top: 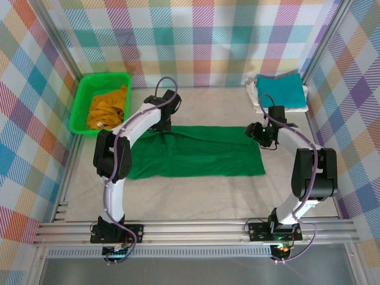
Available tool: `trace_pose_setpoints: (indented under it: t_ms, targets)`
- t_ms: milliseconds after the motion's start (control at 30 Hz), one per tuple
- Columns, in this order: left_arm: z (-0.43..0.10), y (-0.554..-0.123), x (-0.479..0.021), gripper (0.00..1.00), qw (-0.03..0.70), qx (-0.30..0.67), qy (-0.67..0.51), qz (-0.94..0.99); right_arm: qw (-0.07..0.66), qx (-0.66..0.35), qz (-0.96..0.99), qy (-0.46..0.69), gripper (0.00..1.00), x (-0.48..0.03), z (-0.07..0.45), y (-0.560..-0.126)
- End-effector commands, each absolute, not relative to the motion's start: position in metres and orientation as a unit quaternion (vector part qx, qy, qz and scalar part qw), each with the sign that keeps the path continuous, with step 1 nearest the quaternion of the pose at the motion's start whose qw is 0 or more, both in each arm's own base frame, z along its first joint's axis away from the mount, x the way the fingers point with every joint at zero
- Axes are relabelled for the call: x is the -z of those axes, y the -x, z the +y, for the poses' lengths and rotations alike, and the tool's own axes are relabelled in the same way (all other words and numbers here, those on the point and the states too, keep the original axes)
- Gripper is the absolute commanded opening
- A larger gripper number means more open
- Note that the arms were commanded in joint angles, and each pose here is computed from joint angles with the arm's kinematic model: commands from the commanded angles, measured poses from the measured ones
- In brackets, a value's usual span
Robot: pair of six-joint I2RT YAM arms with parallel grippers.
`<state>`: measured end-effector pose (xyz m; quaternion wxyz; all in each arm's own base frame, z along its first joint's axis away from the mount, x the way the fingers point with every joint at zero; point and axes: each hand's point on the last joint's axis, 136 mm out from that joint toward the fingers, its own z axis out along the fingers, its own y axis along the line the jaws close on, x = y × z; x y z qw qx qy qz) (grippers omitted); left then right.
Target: Fold and stack the t-shirts
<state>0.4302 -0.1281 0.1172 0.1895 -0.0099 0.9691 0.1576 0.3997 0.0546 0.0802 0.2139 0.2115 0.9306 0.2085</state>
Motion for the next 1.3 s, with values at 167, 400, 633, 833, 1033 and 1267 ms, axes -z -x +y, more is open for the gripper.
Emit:
trace_pose_setpoints:
  t_ms: [167,400,633,833,1033,1267]
  targets:
    - [-0.122,-0.388,-0.131,0.0,0.182,-0.197,0.019,0.963,0.21,-0.219,0.931,-0.203,0.57,-0.08,0.061,-0.404]
    - [-0.126,-0.371,-0.124,0.0,0.165,-0.22,0.004,0.961,0.206,-0.214,0.932,-0.206,0.58,-0.077,0.059,-0.405]
    - [-0.129,-0.355,-0.098,0.0,0.148,-0.215,0.004,0.965,0.162,-0.194,0.943,-0.218,0.59,-0.058,0.056,-0.41]
    - [-0.134,-0.354,-0.078,0.0,0.138,-0.214,-0.001,0.967,0.158,-0.179,0.941,-0.241,0.58,-0.046,0.05,-0.42]
    - [-0.133,-0.354,-0.069,0.0,0.134,-0.221,-0.004,0.966,0.136,-0.192,0.94,-0.245,0.51,-0.033,0.055,-0.423]
    - [-0.133,-0.355,-0.063,0.0,0.131,-0.224,-0.006,0.966,0.134,-0.208,0.937,-0.247,0.28,-0.031,0.06,-0.423]
